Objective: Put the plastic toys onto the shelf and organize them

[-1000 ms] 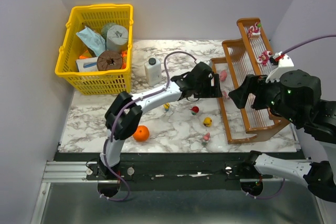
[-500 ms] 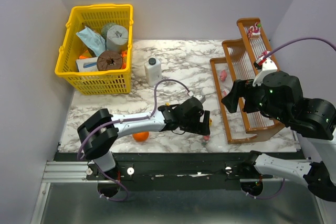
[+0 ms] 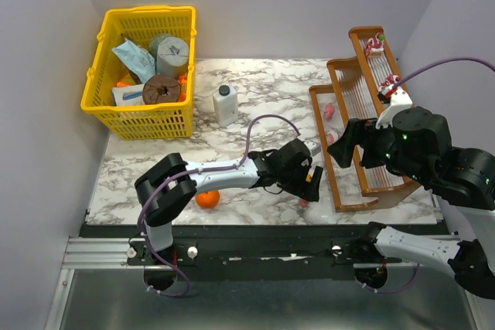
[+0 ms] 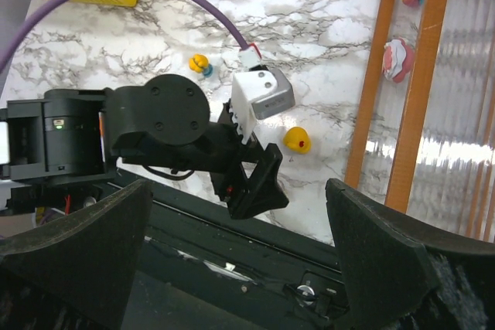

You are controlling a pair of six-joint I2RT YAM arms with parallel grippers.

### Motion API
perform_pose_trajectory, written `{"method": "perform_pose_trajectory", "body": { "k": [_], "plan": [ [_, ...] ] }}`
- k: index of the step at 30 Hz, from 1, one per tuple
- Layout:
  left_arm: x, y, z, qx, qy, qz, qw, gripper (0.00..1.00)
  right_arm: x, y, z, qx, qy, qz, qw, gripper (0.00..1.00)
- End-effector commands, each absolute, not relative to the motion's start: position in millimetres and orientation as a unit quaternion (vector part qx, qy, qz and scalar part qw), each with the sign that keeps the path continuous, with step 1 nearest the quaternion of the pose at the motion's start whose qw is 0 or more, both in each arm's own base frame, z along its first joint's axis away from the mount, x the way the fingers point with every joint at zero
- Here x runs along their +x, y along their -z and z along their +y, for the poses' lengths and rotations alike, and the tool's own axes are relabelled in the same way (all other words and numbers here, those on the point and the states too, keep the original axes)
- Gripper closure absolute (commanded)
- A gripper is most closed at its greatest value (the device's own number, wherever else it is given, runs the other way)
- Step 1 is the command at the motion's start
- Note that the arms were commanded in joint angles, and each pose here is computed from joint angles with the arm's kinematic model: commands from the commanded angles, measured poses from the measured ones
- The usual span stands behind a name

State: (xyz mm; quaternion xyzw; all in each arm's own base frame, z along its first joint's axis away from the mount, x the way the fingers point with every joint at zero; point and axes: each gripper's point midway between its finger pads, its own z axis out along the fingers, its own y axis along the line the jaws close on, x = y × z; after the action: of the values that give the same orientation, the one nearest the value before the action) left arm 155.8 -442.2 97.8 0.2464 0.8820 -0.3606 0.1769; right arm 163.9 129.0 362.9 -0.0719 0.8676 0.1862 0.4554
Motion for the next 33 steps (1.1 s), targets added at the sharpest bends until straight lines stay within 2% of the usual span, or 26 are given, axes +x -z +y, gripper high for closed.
{"method": "perform_pose_trajectory", "body": {
  "k": [1, 7, 14, 28, 33],
  "plan": [
    [142.3, -83.1, -435.5, 0.287, 0.346, 0.882, 0.141, 0.12, 163.2, -375.2, 127.2, -0.059, -0.202, 0.857, 0.471, 0.0],
    [138.8, -72.0, -433.2, 0.294, 0.337, 0.886, 0.124, 0.14, 164.4, -368.7, 127.4, -0.055, -0.197, 0.861, 0.465, 0.0],
    [133.9, -63.5, -435.4, 0.293, 0.344, 0.886, 0.108, 0.25, 166.5, -367.9, 128.5, -0.055, -0.194, 0.862, 0.465, 0.0],
    [134.8, -59.8, -439.9, 0.294, 0.341, 0.887, 0.101, 0.35, 170.1, -366.4, 130.2, -0.055, -0.188, 0.863, 0.465, 0.0],
    [134.7, -59.9, -439.5, 0.294, 0.337, 0.888, 0.1, 0.44, 171.1, -366.4, 131.0, -0.055, -0.188, 0.863, 0.466, 0.0]
  ]
}}
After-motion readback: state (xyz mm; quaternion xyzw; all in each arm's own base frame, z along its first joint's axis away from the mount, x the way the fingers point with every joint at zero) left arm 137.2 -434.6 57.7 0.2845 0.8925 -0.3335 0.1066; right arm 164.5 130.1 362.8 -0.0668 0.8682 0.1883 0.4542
